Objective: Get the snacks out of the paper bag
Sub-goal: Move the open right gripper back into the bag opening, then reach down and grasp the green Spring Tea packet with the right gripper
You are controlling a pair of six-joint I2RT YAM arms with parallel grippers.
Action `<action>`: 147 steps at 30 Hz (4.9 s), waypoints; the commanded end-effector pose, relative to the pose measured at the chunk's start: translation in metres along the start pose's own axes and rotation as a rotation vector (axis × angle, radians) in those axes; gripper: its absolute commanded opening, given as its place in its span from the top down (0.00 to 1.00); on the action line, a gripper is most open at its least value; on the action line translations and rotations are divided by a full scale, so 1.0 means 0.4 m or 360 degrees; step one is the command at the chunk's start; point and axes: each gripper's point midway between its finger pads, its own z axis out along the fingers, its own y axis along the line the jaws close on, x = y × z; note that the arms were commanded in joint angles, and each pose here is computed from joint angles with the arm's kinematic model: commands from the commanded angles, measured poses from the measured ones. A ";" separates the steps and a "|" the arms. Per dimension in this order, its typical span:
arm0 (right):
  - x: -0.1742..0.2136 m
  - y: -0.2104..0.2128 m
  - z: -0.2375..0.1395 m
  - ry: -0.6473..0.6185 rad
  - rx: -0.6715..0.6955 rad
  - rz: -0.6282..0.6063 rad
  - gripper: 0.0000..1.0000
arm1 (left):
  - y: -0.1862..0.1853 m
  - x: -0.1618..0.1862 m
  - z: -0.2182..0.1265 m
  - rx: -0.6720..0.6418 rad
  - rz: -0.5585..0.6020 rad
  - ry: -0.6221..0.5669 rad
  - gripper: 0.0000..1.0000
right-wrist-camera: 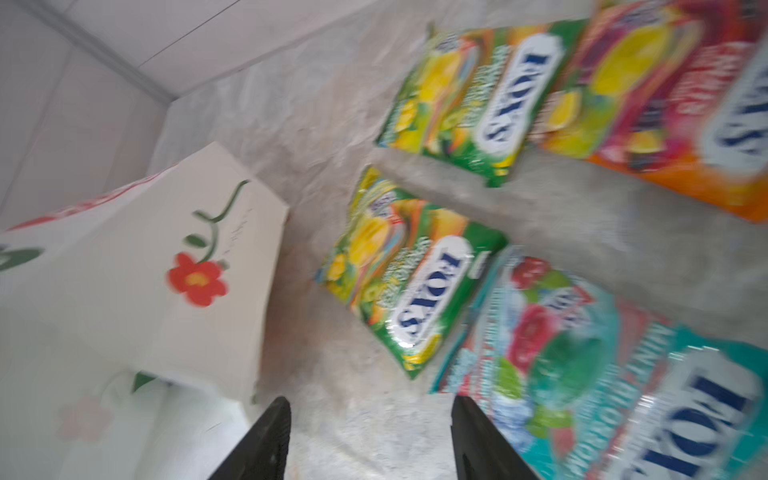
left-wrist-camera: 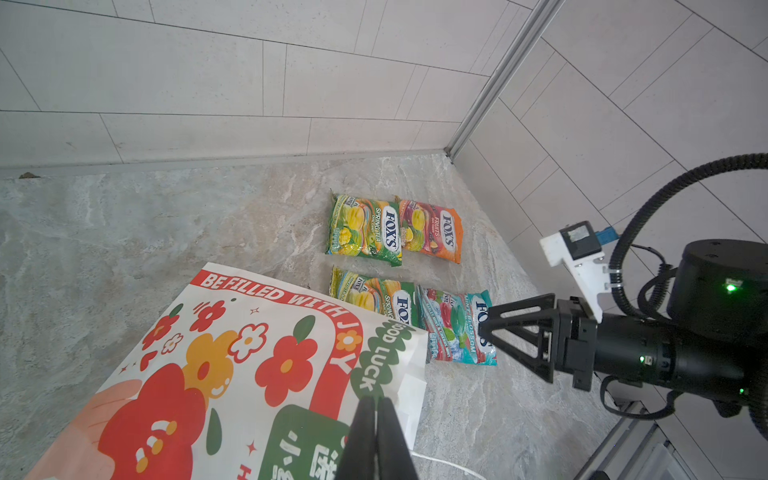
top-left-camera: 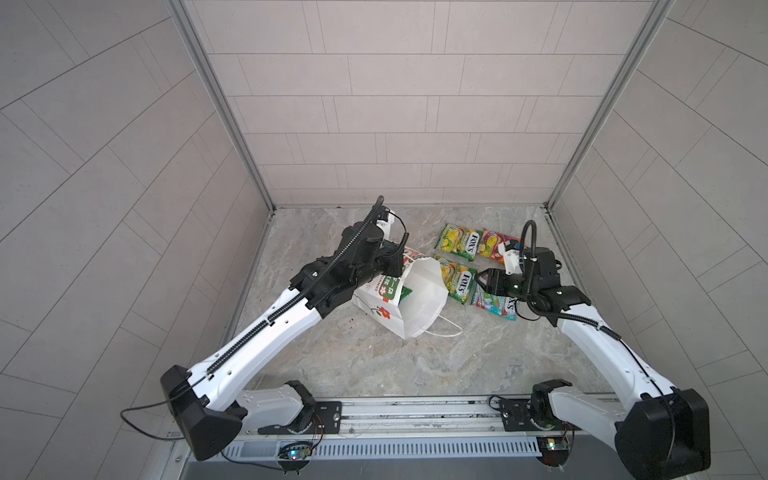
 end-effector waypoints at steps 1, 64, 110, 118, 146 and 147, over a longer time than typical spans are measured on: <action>0.010 0.154 -0.013 -0.0028 -0.0327 -0.0150 0.37 | -0.019 -0.022 -0.023 0.0066 0.0017 -0.0065 1.00; 0.162 0.339 0.388 0.0215 -0.0060 0.0257 0.53 | -0.078 -0.040 -0.043 0.0265 -0.0035 -0.0077 1.00; 0.126 0.320 0.430 0.0162 0.0099 0.0302 0.63 | -0.085 -0.040 -0.039 0.0288 -0.0039 -0.0072 1.00; 0.114 0.304 0.436 0.0139 0.0182 0.0298 0.52 | -0.086 -0.041 -0.038 0.0289 -0.0036 -0.0071 1.00; 0.051 0.344 0.345 0.0065 0.0070 0.0073 1.00 | -0.046 -0.024 -0.035 0.0158 -0.0009 -0.0052 1.00; 0.046 0.344 0.332 0.0053 0.0059 0.0062 1.00 | -0.042 -0.022 -0.033 0.0143 -0.0013 -0.0051 1.00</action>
